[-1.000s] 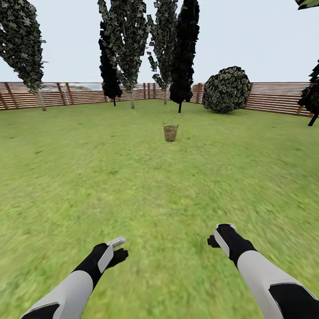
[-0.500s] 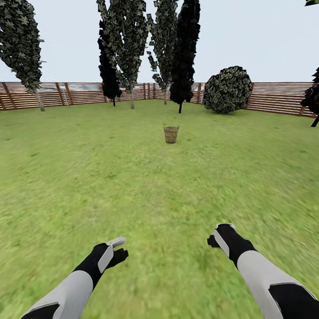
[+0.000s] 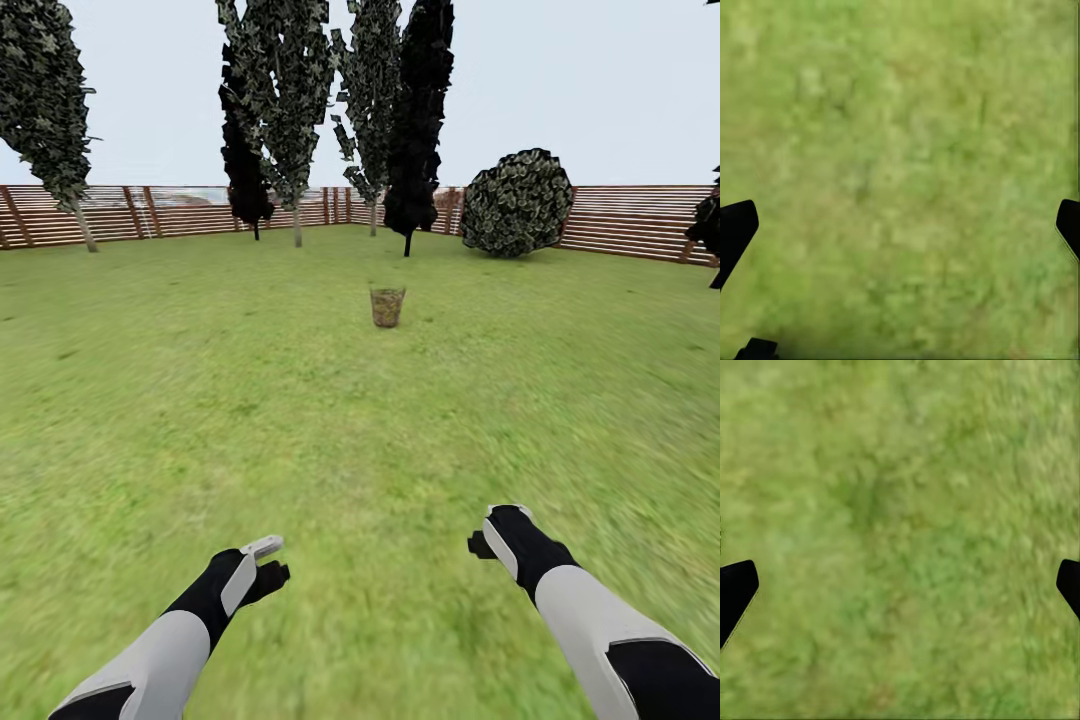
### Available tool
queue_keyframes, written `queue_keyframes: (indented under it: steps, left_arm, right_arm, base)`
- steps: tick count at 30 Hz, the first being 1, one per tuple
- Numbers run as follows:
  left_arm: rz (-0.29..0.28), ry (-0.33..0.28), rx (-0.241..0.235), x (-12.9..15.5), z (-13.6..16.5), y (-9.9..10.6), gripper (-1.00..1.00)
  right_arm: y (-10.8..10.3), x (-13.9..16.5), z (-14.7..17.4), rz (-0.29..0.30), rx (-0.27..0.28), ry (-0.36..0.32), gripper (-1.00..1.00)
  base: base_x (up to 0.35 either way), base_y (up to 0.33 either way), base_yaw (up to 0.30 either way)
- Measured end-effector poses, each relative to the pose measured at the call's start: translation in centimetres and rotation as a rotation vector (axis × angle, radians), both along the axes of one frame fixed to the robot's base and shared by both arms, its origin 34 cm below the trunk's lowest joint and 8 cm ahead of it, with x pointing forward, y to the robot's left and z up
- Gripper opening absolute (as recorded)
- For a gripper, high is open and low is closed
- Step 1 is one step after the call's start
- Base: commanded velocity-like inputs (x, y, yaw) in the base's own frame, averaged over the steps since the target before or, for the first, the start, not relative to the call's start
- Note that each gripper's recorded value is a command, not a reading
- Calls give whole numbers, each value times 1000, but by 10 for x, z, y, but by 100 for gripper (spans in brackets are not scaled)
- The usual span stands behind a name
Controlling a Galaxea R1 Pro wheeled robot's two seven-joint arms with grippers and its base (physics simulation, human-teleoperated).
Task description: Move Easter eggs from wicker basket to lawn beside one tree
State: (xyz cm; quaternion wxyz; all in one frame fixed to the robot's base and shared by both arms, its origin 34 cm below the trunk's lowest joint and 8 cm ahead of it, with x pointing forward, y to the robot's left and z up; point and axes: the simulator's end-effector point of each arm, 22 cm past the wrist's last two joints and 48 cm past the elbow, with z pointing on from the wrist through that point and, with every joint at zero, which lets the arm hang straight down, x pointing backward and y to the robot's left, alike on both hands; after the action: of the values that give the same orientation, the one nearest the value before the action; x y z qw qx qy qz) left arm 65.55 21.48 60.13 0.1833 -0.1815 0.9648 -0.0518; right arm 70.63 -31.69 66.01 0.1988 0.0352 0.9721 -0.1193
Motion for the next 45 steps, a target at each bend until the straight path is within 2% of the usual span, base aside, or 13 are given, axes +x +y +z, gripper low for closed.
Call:
queue_keyframes:
  steps: [11,25,45]
  left_arm:
    - [-1,0,-1,0,0,-1,100]
    - [-1,-1,-1,0,0,-1,100]
    - [-1,-1,-1,0,0,-1,100]
  right_arm:
    - [2,0,0,4,0,0,100]
    - [5,0,0,9,0,0,100]
    - [5,0,0,9,0,1,100]
  base:
    - [338,0,-9]
    - [338,0,-248]
    - [338,0,-10]
